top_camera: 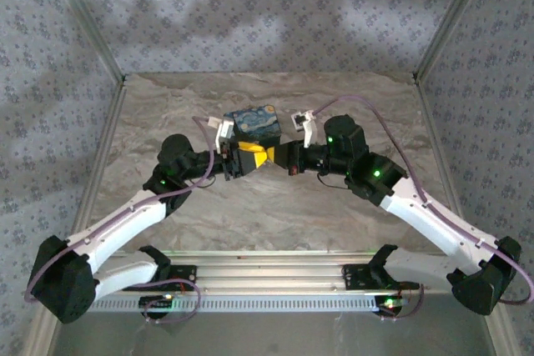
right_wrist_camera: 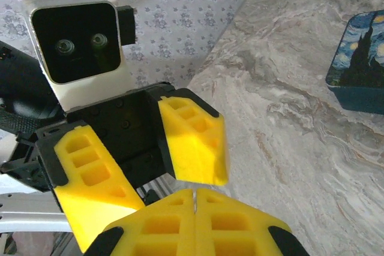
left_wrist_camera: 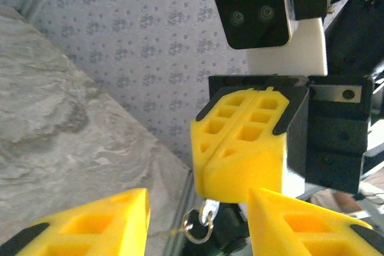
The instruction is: Unlock a padlock with a key
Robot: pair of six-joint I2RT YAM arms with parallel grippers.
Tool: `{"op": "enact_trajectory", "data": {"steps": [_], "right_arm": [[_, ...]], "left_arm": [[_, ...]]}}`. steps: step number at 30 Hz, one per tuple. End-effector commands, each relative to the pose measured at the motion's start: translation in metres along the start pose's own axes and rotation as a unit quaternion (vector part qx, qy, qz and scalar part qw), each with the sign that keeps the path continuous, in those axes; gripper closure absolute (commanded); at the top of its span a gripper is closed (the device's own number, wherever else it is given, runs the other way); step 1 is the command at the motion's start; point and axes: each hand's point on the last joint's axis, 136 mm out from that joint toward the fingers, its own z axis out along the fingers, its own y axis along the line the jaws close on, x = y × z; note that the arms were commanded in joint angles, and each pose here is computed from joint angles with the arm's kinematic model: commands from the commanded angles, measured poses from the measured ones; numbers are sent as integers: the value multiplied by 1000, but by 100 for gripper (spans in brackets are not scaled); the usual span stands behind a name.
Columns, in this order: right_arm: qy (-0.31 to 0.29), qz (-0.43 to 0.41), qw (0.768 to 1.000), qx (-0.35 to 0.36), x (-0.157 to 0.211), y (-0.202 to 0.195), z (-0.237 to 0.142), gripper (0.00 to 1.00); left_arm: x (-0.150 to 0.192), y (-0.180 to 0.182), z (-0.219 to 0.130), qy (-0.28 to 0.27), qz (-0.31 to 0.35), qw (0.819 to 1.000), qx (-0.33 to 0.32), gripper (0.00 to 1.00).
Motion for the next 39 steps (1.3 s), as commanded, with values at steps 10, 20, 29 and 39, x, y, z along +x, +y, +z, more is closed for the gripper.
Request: {"op": "enact_trajectory", "data": {"steps": [10, 20, 29, 39], "right_arm": [[-23, -13, 999, -38, -14, 20, -5, 100], [-32, -1, 998, -46, -14, 21, -6, 100], [-33, 5, 998, -48, -13, 20, -3, 100], [-34, 8, 998, -48, -13, 19, 0, 100]], "left_arm": [[-1, -25, 3, 4, 8, 999, 54, 66], [5, -19, 3, 7, 3, 999, 49, 69], [6, -20, 2, 8, 6, 999, 49, 77], [8, -15, 1, 9, 8, 999, 40, 92]]}}
